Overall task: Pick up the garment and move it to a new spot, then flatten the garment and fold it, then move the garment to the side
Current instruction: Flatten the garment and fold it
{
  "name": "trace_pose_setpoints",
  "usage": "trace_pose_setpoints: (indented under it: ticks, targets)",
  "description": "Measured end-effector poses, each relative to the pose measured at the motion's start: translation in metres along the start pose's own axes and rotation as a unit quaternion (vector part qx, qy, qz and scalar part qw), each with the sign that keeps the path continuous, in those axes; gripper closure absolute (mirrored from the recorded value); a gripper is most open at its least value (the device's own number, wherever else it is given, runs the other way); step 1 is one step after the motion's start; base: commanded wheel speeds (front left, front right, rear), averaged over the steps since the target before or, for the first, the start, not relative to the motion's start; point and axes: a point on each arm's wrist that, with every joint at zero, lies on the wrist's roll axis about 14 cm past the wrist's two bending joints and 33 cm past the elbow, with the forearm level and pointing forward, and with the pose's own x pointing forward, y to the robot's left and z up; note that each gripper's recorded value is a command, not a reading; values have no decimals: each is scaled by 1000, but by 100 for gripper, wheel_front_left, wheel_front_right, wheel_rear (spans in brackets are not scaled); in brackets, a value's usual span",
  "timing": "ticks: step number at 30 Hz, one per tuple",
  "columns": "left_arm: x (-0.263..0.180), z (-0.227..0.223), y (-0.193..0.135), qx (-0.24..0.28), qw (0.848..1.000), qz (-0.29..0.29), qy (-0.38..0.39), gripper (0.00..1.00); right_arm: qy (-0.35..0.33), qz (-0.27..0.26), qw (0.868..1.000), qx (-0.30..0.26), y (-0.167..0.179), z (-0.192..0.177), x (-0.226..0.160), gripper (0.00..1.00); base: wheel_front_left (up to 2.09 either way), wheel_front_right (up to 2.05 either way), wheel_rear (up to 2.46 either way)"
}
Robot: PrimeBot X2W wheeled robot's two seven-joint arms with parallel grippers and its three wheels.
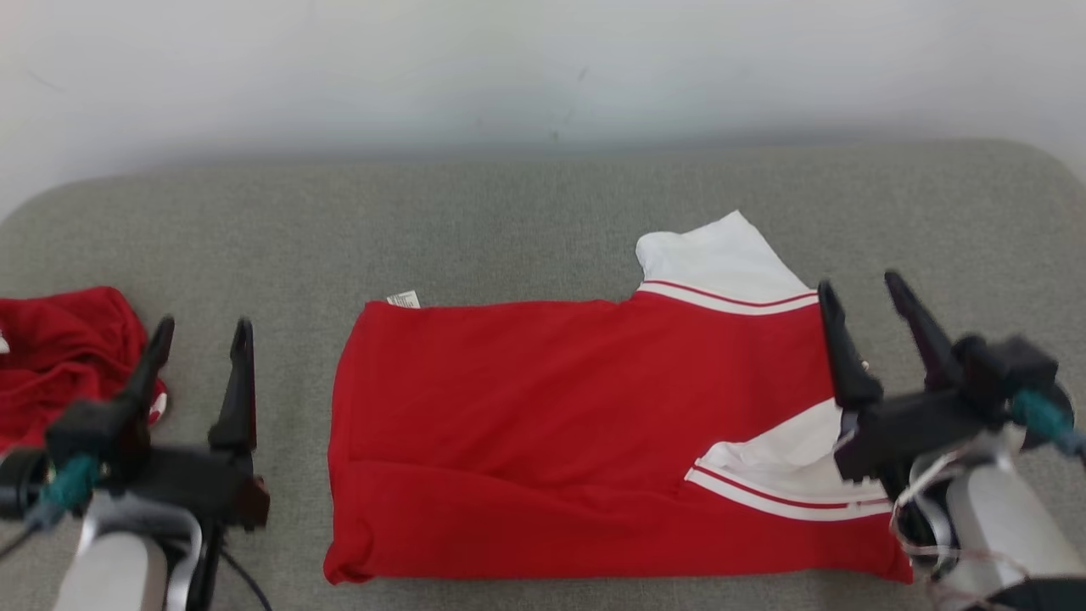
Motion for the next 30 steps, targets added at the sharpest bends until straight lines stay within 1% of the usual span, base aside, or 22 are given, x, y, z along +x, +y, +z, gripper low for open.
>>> trace_pose_setpoints:
  ticks: [3, 5, 10, 12, 17, 21, 23, 25, 30]
  targets:
    - [25, 2, -1, 5, 1000, -17, 13, 0, 15, 1, 1000, -20, -11, 1, 24, 0, 0, 0, 0]
    - [42, 0, -2, -2, 999, -26, 28, 0, 24, 3, 999, -32, -17, 2, 40, 0, 0, 0, 0]
    - [76, -17, -4, -7, 995, -47, 84, 0, 61, -2, 997, -47, -35, -10, 74, 0, 0, 0, 0]
    - [84, -31, -8, -11, 991, -59, 115, 0, 78, -1, 995, -55, -40, -16, 85, 0, 0, 0, 0]
    - [93, -68, -22, -17, 975, -95, 199, 0, 128, 1, 990, -62, -47, -43, 104, 0, 0, 0, 0]
    - [92, -91, -32, -31, 961, -116, 249, 0, 159, 4, 985, -69, -51, -61, 114, 0, 0, 0, 0]
    - [89, -103, -35, -29, 952, -126, 278, 0, 178, 7, 982, -69, -50, -71, 117, 0, 0, 0, 0]
    - [86, -113, -38, -37, 944, -132, 301, 0, 195, 8, 978, -68, -50, -79, 120, 0, 0, 0, 0]
    - [87, -123, -46, -42, 932, -149, 328, 0, 234, 9, 970, -71, -51, -95, 130, 0, 0, 0, 0]
